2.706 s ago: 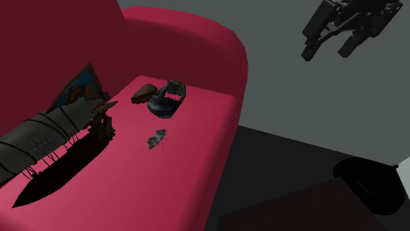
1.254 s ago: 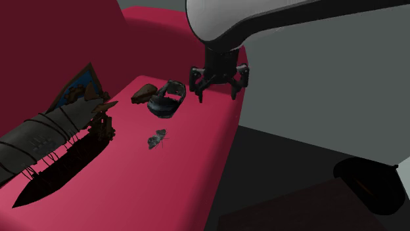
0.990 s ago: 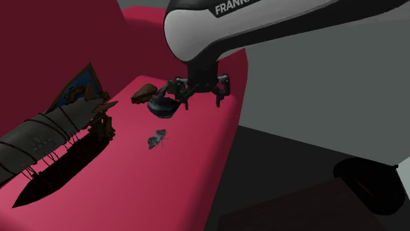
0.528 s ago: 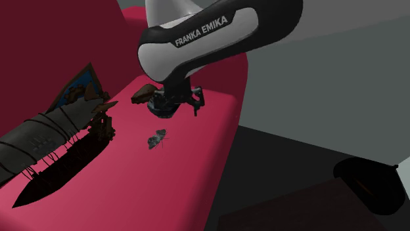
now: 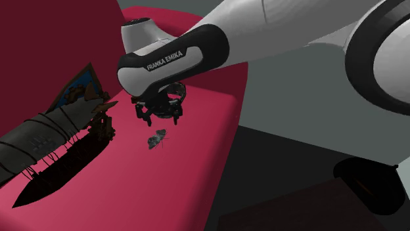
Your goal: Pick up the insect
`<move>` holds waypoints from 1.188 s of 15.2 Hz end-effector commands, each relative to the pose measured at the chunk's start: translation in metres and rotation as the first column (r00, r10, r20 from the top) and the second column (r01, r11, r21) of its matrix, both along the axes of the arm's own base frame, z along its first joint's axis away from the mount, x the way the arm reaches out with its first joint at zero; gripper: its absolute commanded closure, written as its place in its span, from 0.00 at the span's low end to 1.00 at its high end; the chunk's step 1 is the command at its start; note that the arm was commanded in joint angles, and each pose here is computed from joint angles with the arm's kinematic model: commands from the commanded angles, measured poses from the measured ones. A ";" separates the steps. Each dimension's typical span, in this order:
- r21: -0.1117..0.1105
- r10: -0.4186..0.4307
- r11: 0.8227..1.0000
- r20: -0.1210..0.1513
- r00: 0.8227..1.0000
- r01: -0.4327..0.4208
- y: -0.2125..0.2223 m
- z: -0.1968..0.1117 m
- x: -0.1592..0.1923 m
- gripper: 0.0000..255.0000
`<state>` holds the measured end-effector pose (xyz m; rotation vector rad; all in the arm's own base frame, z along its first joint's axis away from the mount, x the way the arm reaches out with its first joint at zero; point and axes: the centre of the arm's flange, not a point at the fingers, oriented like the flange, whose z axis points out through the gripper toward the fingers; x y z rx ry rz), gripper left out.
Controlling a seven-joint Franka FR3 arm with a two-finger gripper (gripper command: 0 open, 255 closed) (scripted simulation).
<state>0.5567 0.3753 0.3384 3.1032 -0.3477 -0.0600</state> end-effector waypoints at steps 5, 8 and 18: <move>-0.004 -0.016 1.000 -0.016 1.000 0.016 0.027 -0.043 0.017 0.00; -0.004 -0.016 1.000 -0.016 1.000 0.016 0.027 -0.059 0.017 0.00; -0.004 -0.016 1.000 -0.016 1.000 0.016 0.027 -0.067 0.017 1.00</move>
